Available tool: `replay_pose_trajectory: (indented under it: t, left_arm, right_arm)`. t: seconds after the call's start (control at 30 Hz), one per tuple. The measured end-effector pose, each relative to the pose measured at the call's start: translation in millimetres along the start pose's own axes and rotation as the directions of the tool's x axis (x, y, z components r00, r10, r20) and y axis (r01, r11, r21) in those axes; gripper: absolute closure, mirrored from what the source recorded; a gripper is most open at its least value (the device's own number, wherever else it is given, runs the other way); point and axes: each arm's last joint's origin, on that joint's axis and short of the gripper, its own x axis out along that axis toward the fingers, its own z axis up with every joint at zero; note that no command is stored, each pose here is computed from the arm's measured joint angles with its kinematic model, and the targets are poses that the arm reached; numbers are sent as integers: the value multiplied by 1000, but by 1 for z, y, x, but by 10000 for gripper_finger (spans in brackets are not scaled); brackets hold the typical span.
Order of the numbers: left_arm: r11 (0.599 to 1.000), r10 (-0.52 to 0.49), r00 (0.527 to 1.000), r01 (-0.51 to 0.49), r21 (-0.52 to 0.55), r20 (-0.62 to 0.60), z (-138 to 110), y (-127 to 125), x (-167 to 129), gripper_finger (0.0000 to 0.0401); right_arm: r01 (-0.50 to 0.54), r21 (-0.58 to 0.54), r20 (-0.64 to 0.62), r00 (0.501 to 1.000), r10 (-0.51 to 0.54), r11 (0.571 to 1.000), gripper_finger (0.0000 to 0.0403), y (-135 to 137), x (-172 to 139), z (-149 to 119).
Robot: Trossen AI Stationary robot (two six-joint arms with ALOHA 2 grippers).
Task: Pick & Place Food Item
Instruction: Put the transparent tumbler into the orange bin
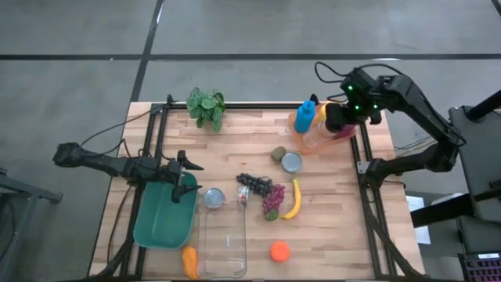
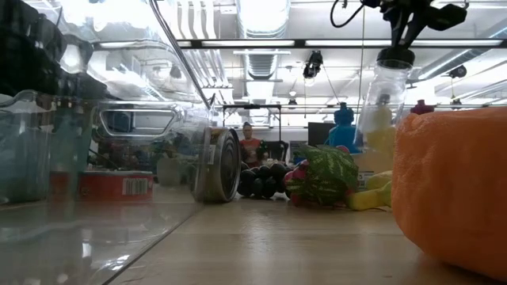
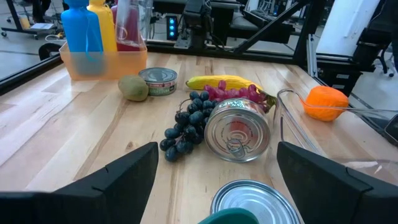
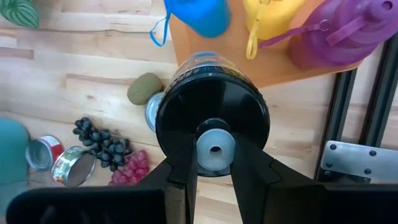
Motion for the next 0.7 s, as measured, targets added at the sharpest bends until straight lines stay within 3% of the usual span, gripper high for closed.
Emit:
replay_pose_trajectory:
  t: [0.7]
  left_arm:
    - [1000,0,1000,0,0,0,0,0,0,65]
  right_arm:
    - [24,-31,-71,997,-26,999,337,12,18,22]
